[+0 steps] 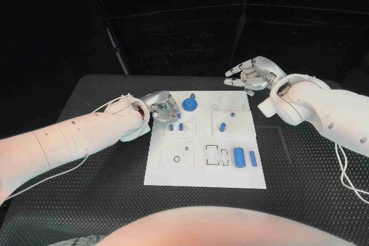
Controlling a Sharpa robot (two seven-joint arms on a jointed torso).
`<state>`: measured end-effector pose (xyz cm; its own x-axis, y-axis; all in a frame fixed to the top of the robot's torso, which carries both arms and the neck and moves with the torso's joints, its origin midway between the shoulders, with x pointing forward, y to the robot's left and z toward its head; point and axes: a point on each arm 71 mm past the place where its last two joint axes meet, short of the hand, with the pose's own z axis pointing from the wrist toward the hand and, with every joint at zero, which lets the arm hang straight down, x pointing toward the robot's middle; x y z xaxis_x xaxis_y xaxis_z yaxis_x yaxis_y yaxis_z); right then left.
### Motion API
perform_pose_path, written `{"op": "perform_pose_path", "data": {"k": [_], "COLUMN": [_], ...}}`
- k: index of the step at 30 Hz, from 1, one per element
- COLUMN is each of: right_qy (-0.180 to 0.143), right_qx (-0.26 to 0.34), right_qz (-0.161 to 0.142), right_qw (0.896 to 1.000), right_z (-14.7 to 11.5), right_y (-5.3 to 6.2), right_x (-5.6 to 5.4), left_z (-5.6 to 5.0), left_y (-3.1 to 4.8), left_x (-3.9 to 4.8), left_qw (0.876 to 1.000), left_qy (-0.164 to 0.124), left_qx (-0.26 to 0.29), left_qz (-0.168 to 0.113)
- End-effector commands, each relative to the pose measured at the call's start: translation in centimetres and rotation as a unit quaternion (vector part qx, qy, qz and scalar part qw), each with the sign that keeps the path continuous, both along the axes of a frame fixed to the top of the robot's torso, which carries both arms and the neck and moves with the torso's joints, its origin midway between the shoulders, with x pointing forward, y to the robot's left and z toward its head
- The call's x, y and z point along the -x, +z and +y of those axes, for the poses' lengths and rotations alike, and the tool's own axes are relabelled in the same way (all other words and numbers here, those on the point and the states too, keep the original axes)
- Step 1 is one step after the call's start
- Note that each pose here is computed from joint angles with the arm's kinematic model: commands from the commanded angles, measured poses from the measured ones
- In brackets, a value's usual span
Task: Assemble the parts on the task board
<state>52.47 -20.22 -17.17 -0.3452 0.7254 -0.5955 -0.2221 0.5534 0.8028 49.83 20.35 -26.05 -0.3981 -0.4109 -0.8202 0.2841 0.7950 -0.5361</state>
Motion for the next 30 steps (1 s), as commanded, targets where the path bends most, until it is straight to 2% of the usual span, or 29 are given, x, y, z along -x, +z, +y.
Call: {"op": "perform_pose_path", "data": {"k": [1,30], "right_qy": [0.004,0.002], "right_qx": [-0.002,-0.002], "right_qz": [-0.001,-0.001], "right_qw": [1.0,1.0], "right_z": [0.11,0.01], "right_y": [0.13,0.13], "right_x": [0.0,-0.01], "left_z": [0.03,0.35], "left_y": [-0.31,-0.32], "left_x": [0.08,-0.01], "left_qw": [1.0,1.0], "left_qy": [-0.001,0.008], "left_qx": [-0.006,-0.008], "left_qz": [0.013,0.011]}}
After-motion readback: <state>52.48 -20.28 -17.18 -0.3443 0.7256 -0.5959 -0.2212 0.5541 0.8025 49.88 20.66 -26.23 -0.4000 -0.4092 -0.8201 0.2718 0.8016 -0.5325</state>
